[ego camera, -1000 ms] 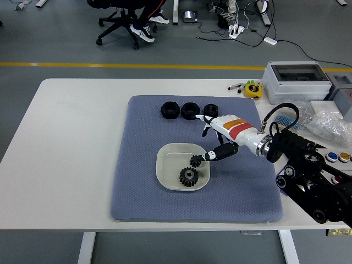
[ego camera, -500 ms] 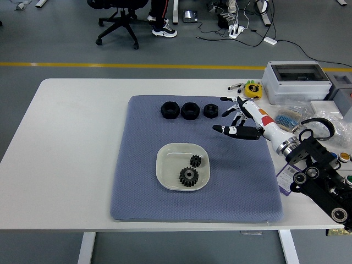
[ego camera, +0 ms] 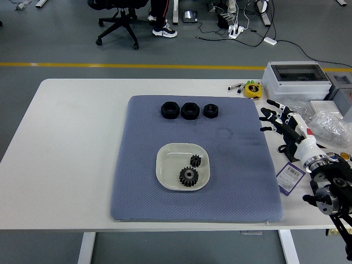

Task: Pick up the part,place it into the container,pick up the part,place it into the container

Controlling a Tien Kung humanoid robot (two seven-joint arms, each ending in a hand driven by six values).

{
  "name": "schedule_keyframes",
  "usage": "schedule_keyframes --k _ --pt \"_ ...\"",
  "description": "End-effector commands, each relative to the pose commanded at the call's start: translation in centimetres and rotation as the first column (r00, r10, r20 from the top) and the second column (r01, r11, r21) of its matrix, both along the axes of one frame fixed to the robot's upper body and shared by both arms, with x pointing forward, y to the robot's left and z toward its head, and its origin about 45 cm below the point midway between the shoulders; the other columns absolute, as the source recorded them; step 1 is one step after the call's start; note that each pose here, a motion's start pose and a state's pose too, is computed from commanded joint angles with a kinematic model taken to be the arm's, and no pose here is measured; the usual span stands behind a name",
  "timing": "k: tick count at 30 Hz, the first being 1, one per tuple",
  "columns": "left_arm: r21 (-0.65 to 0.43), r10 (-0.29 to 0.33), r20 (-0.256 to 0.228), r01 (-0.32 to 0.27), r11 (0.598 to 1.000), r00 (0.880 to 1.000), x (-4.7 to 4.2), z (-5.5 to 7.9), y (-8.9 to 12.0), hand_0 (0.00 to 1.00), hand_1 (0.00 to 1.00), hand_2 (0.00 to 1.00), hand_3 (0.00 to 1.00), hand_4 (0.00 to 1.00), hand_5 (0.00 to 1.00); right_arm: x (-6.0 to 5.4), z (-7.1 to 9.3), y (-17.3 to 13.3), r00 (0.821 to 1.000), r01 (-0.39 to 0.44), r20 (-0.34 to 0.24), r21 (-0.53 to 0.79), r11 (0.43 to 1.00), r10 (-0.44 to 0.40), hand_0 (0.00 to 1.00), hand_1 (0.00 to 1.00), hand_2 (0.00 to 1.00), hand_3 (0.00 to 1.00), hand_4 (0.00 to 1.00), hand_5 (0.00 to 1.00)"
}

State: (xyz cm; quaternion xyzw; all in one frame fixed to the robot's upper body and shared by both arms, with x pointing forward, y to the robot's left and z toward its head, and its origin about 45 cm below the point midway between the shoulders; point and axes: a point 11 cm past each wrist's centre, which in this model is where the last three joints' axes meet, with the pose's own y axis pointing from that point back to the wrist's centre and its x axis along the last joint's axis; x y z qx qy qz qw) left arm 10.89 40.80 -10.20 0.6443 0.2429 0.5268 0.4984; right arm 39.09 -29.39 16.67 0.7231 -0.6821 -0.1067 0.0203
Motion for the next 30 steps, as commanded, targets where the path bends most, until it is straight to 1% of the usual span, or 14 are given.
schedule_keyframes --k 7,8,12,13,14,19,20,21,25,26,30 --pt "0.000 -0.005 -0.006 0.005 1.000 1.000 -0.22 -0.1 -0.1 0.679 0.664 0.628 0.550 0.605 0.570 -1.6 -2.2 -1.3 0.996 0.064 -0.068 0.097 0.993 -0.058 0.516 0.629 0.749 0.814 0.998 0.520" --pt "0.000 -0.005 -0.007 0.005 1.000 1.000 -0.23 -0.1 -0.1 0.679 0.666 0.628 0.550 0.605 0.570 -1.8 -2.3 -1.5 0.995 0.074 -0.075 0.111 0.991 -0.066 0.541 0.637 0.754 0.815 0.998 0.527" --pt "0.000 -0.008 -0.006 0.008 1.000 1.000 -0.14 -0.1 -0.1 0.679 0.666 0.628 0.550 0.605 0.570 -2.2 -2.7 -2.2 0.990 0.117 -0.092 0.172 0.978 -0.102 0.541 0.637 0.754 0.815 0.998 0.527" --pt "0.000 -0.008 -0.006 0.008 1.000 1.000 -0.10 0.0 -0.1 0.679 0.666 0.628 0.550 0.605 0.570 -2.2 -2.7 -2.3 0.990 0.125 -0.093 0.182 0.975 -0.109 0.541 0.637 0.754 0.815 0.998 0.527" --pt "0.000 -0.008 -0.004 0.008 1.000 1.000 -0.04 0.0 0.0 0.679 0.665 0.627 0.550 0.605 0.570 -2.2 -2.6 -2.5 0.988 0.137 -0.093 0.198 0.971 -0.120 0.598 0.654 0.766 0.814 0.998 0.517" --pt "0.000 -0.007 0.003 0.007 1.000 1.000 0.27 0.1 0.0 0.679 0.665 0.627 0.550 0.605 0.570 -2.2 -2.2 -3.2 0.983 0.178 -0.091 0.266 0.947 -0.159 0.598 0.654 0.766 0.814 0.998 0.517" --pt "0.000 -0.007 0.004 0.007 1.000 1.000 0.31 0.1 0.0 0.679 0.664 0.627 0.550 0.605 0.570 -2.2 -2.2 -3.2 0.982 0.183 -0.090 0.275 0.944 -0.164 0.666 0.682 0.782 0.812 0.995 0.514" --pt "0.000 -0.006 0.006 0.006 1.000 1.000 0.35 0.1 0.0 0.679 0.664 0.627 0.550 0.605 0.570 -2.2 -2.1 -3.3 0.982 0.187 -0.089 0.283 0.941 -0.169 0.666 0.682 0.782 0.812 0.995 0.514" --pt "-0.001 -0.005 0.009 0.005 1.000 1.000 0.48 0.1 -0.1 0.679 0.664 0.627 0.550 0.605 0.570 -2.2 -2.0 -3.5 0.982 0.186 -0.075 0.285 0.940 -0.172 0.666 0.682 0.782 0.812 0.995 0.514" --pt "-0.001 -0.005 0.010 0.005 1.000 1.000 0.50 0.1 -0.1 0.679 0.663 0.627 0.550 0.605 0.570 -2.3 -2.0 -3.5 0.983 0.183 -0.070 0.282 0.942 -0.170 0.724 0.724 0.792 0.814 0.992 0.510" --pt "-0.002 -0.005 0.011 0.005 1.000 1.000 0.56 0.1 -0.1 0.679 0.663 0.627 0.550 0.605 0.570 -2.4 -1.8 -3.5 0.987 0.161 -0.041 0.254 0.954 -0.155 0.724 0.724 0.792 0.814 0.992 0.510"
